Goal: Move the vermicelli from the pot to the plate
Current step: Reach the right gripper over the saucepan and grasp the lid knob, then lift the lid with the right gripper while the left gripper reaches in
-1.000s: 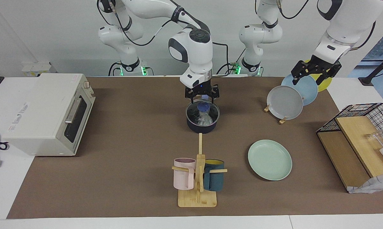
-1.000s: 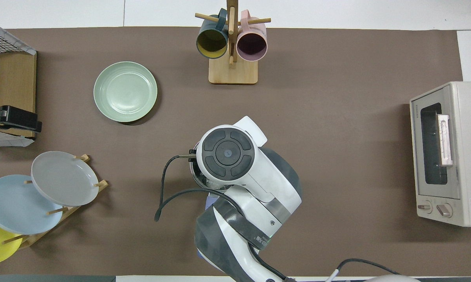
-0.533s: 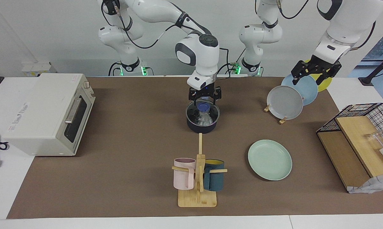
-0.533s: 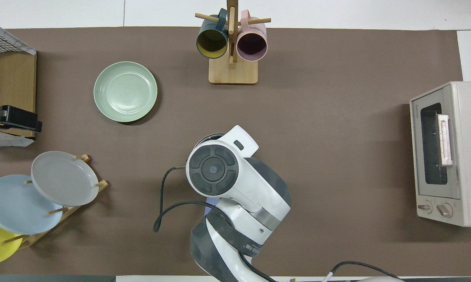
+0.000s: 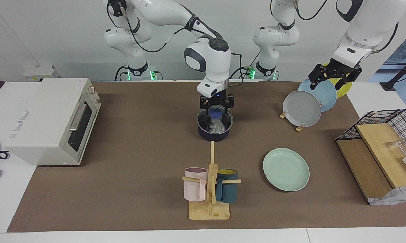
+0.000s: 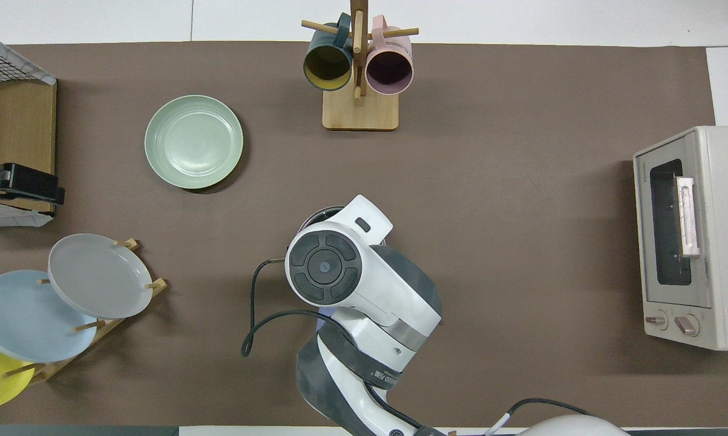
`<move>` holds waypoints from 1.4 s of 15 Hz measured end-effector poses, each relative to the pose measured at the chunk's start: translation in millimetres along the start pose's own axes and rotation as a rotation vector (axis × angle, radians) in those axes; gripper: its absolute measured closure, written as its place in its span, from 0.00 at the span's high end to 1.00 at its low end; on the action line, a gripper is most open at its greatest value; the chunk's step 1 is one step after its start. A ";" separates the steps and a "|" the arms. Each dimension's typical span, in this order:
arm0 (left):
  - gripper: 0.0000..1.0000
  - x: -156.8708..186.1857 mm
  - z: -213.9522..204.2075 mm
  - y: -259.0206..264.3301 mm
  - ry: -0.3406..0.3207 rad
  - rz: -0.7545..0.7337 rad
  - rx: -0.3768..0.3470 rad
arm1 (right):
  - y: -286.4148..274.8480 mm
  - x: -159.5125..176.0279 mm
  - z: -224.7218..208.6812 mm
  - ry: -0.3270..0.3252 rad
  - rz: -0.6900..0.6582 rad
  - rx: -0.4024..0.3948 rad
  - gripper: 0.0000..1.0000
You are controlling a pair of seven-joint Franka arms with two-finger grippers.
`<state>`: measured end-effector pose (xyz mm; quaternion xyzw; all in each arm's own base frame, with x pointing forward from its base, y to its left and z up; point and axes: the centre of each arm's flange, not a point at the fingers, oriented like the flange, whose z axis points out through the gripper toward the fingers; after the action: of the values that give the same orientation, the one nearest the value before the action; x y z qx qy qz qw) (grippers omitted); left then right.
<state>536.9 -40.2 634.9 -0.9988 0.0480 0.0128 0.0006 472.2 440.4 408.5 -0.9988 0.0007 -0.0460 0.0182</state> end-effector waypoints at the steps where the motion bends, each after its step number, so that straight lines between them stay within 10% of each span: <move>1: 1.00 0.0 0.0 0.0 0.000 0.000 0.000 | 0.3 -0.7 1.4 -0.002 -0.001 -0.002 0.89; 7: 1.00 0.0 0.0 0.0 0.000 0.000 0.000 | 1.1 -2.9 4.9 -0.007 -0.005 -0.007 0.67; 14: 1.00 0.0 0.0 2.6 0.000 0.005 0.000 | 4.7 5.2 -5.5 0.000 -0.006 -0.006 0.67; 21: 1.00 0.1 0.0 7.0 0.000 0.013 0.000 | 101.3 82.9 -63.7 -0.021 -0.135 -0.073 0.67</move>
<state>536.3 -47.2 635.0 -0.9984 0.0544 0.0126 0.0006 548.9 336.6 475.9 -0.9970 -0.0653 -0.0368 -0.0215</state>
